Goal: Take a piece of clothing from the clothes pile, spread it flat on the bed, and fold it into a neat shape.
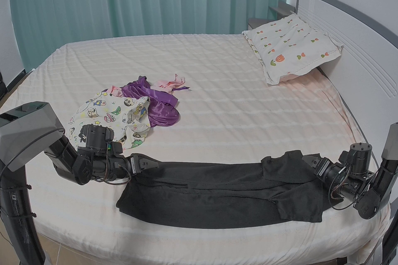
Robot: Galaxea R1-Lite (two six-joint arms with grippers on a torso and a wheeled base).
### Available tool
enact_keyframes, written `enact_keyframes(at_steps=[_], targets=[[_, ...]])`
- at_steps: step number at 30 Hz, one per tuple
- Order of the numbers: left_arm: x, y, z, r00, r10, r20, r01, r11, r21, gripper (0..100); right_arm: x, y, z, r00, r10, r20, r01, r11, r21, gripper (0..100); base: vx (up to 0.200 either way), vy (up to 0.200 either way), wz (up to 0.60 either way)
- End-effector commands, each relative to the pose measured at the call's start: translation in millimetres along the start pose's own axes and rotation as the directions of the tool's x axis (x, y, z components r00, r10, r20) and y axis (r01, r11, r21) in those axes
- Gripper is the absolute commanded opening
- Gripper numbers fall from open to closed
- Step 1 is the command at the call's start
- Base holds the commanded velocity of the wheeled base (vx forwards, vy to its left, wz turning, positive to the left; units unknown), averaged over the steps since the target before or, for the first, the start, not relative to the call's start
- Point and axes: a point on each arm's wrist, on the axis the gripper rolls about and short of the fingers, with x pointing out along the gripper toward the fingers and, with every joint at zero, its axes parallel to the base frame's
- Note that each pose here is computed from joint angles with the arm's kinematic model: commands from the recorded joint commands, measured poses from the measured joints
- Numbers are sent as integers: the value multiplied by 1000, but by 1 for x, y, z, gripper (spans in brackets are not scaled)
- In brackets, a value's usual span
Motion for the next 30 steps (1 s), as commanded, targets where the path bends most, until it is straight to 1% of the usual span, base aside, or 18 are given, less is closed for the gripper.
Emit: enact_keyframes(at_steps=[1, 3, 10, 11, 21, 26, 30], targets=[[10, -1, -8, 999, -3, -32, 4, 1000, 18, 100, 0, 0, 0, 1000, -1, 0, 1, 1000, 2, 100, 0, 0, 0], [15, 1, -12, 999, 0, -49, 1, 1000, 26, 100, 0, 0, 0, 1000, 0, -1, 0, 1000, 1, 100, 0, 0, 0], [11, 2, -17, 998, 6, -64, -3, 999, 55, 100, 1, -1, -1, 1000, -4, -5, 4, 1000, 2, 100, 0, 0, 0], [11, 2, -17, 998, 6, -64, -3, 998, 56, 0, 1, -1, -1, 1000, -2, -3, 2, 1000, 2, 100, 0, 0, 0], [9, 5, -18, 998, 14, -67, -11, 999, 49, 0, 0, 0, 0, 1000, 1, 0, -1, 1000, 2, 100, 0, 0, 0], [-4, 5, -11, 999, 17, -32, -16, 999, 45, 0, 0, -1, 1, 1000, 0, 3, 0, 1000, 3, 100, 0, 0, 0], [-21, 12, -3, 999, 35, 8, -35, 999, 25, 0, -1, -1, 1, 1000, 0, 5, 0, 1000, 6, 100, 0, 0, 0]])
